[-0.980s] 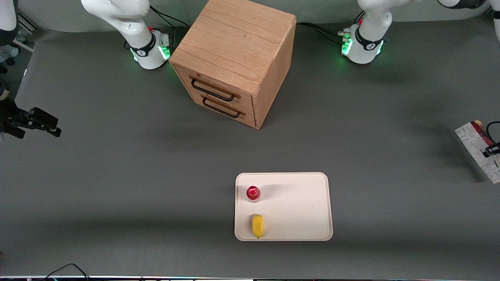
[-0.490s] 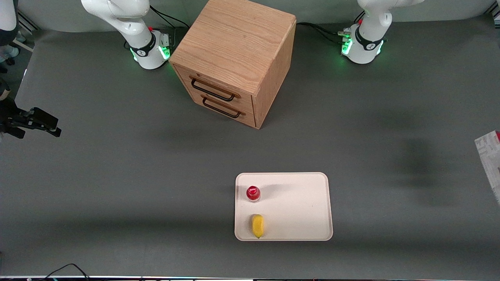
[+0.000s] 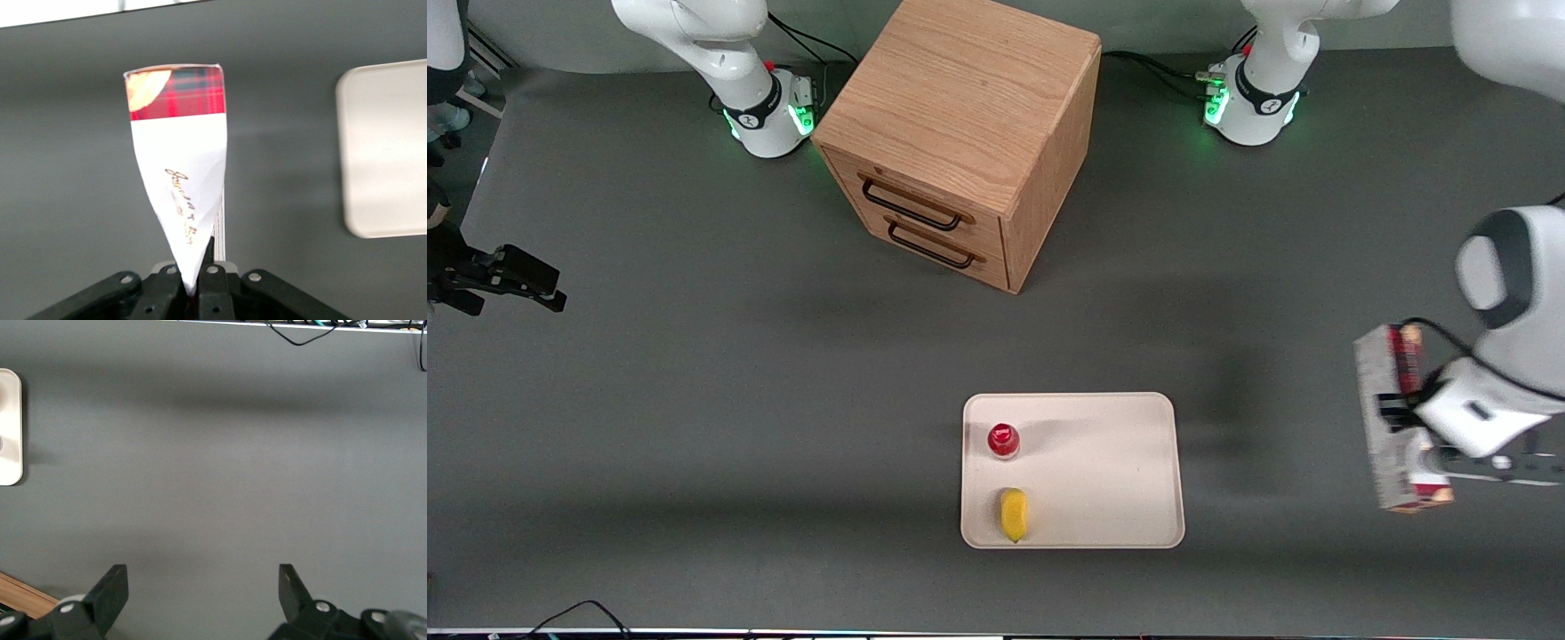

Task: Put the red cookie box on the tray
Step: 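Lower the box onto the tray beside the apple with the left gripper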

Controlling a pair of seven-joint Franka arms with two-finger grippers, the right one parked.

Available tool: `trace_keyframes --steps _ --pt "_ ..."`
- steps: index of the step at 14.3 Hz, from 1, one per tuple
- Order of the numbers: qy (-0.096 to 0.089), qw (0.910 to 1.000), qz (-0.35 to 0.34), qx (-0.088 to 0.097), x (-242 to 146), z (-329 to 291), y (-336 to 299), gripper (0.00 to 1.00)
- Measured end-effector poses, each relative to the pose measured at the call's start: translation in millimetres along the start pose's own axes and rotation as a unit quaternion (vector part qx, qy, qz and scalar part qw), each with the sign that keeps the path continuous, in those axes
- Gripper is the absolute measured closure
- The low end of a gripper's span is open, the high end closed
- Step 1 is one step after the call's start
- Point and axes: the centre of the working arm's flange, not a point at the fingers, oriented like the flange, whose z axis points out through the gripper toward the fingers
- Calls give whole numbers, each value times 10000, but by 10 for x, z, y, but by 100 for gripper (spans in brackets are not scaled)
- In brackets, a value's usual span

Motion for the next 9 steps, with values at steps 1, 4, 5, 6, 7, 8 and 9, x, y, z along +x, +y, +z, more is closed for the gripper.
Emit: trace_keyframes --steps 1,4,5,6,7,8,9 --pt "-4 9999 -102 -7 -18 11 363 94" --pt "-180 9998 6 -118 -107 249 1156 94" --pt "-261 9995 108 -122 -121 392 1322 94" --pt "-339 9992 130 -136 -122 552 1456 94" --pt "-387 9992 55 -123 -109 725 1571 94" --pt "-352 9993 -63 -95 -83 898 1679 94" --pt "-255 9995 -189 -74 -55 1067 1789 94"
